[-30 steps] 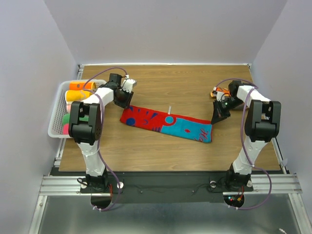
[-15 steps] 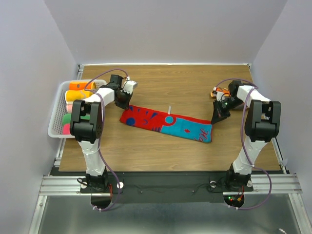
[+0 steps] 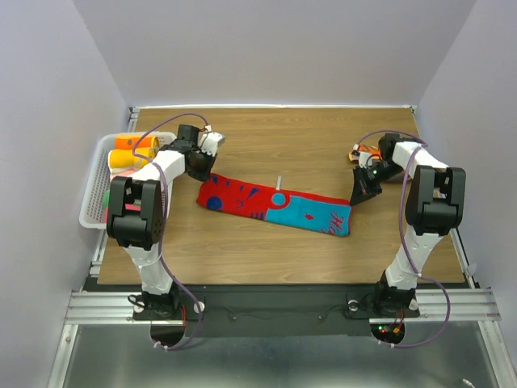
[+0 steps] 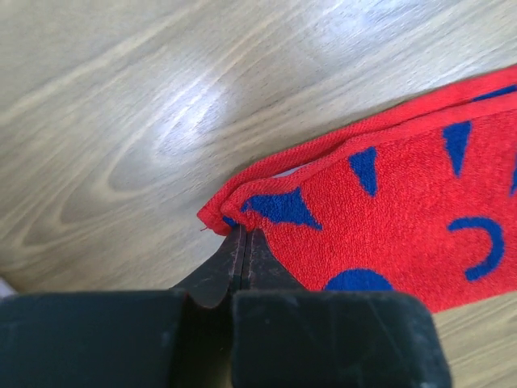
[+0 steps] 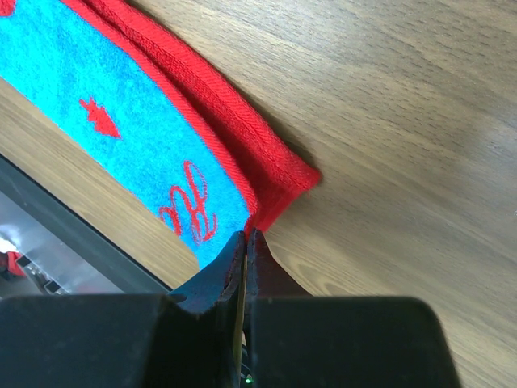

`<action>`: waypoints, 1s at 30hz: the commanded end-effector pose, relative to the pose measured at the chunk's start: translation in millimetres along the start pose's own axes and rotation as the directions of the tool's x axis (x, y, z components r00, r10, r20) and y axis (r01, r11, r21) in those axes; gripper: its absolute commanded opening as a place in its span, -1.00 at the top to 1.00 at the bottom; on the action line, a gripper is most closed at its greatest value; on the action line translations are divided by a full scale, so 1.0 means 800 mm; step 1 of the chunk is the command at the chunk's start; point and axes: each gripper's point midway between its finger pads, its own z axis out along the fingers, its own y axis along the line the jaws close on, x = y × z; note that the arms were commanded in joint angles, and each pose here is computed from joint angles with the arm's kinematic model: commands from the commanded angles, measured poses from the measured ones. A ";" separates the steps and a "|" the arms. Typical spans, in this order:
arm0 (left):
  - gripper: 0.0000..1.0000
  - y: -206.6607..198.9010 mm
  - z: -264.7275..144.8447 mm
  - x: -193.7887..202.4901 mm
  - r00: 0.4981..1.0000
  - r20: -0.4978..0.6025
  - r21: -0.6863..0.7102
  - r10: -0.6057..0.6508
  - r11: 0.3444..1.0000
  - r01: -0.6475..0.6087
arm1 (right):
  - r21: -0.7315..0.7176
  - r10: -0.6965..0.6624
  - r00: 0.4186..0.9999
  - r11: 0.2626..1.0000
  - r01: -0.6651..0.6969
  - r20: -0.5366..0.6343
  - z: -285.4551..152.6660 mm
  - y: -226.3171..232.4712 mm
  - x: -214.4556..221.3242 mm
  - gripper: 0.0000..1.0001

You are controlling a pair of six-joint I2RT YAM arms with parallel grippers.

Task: Roll the towels
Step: Fold the towel

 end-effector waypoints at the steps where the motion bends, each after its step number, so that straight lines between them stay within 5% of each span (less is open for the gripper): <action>1: 1.00 0.009 -0.022 -0.022 0.997 0.074 -0.048 0.025 0.999 -0.021 | 0.007 -0.032 0.999 0.999 0.032 0.020 -0.013 0.009 -0.002 0.99; 19: 1.00 0.025 -0.003 -0.004 0.999 0.036 -0.104 0.028 0.994 -0.024 | 0.019 -0.074 0.993 0.997 0.072 0.087 -0.022 0.002 -0.050 0.99; 30: 1.00 0.030 0.004 -0.009 0.999 0.036 -0.106 0.024 0.994 -0.020 | 0.106 -0.014 0.999 0.994 0.010 0.041 0.032 -0.059 -0.048 0.99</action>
